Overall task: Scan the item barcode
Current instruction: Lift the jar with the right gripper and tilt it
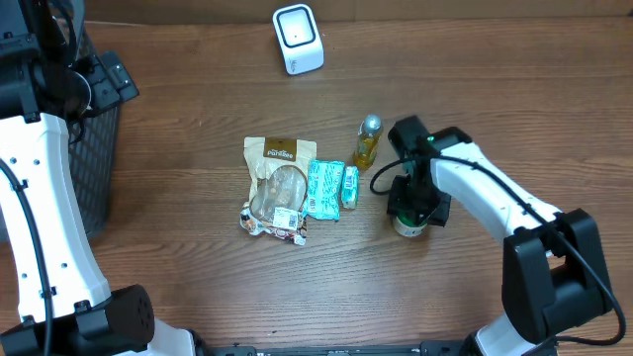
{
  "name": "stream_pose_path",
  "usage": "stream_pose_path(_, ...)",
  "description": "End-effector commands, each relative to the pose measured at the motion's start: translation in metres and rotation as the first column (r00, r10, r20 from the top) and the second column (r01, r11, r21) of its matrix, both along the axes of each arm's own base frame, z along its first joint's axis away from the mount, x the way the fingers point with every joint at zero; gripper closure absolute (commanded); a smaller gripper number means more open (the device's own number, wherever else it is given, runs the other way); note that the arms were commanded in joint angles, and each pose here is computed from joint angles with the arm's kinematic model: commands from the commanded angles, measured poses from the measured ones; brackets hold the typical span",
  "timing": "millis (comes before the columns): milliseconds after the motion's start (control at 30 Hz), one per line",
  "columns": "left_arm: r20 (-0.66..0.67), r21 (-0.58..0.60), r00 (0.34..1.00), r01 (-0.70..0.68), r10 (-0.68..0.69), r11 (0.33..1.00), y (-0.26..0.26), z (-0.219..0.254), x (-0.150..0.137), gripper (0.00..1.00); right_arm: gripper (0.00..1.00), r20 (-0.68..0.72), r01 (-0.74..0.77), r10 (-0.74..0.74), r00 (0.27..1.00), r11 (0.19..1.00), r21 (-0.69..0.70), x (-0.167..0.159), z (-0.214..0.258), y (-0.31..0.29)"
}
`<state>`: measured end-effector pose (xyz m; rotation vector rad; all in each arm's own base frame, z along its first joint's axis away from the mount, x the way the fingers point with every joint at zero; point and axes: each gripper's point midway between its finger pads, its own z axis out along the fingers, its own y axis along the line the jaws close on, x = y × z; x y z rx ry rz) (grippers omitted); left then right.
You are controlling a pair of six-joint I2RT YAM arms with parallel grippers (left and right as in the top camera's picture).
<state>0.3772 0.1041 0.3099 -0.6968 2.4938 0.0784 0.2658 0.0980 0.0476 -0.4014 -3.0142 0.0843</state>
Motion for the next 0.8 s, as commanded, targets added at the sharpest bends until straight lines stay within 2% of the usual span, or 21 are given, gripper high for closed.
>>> stream_pose_path(0,0.004,-0.002,1.0,0.006,-0.006,1.0,-0.001,0.001,0.002,0.0,0.39,0.113,0.006,-0.013,0.994,0.998,0.062,0.023,0.048,0.006)
stream_pose_path(133,0.004,-0.002,1.0,0.006,-0.006,1.0,-0.001,0.001,0.002,0.0,0.39,0.109,-0.051,0.026,0.994,0.971,0.232,0.018,0.082,0.029)
stream_pose_path(300,0.004,-0.002,1.0,0.006,-0.006,1.0,-0.001,0.001,0.002,0.0,0.41,0.08,-0.105,0.077,0.994,0.882,0.459,0.003,0.103,0.066)
stream_pose_path(767,0.004,-0.002,1.0,0.006,-0.006,1.0,-0.001,0.001,0.002,0.0,0.47,-0.069,-0.016,0.082,0.994,0.748,0.663,-0.028,0.127,0.099)
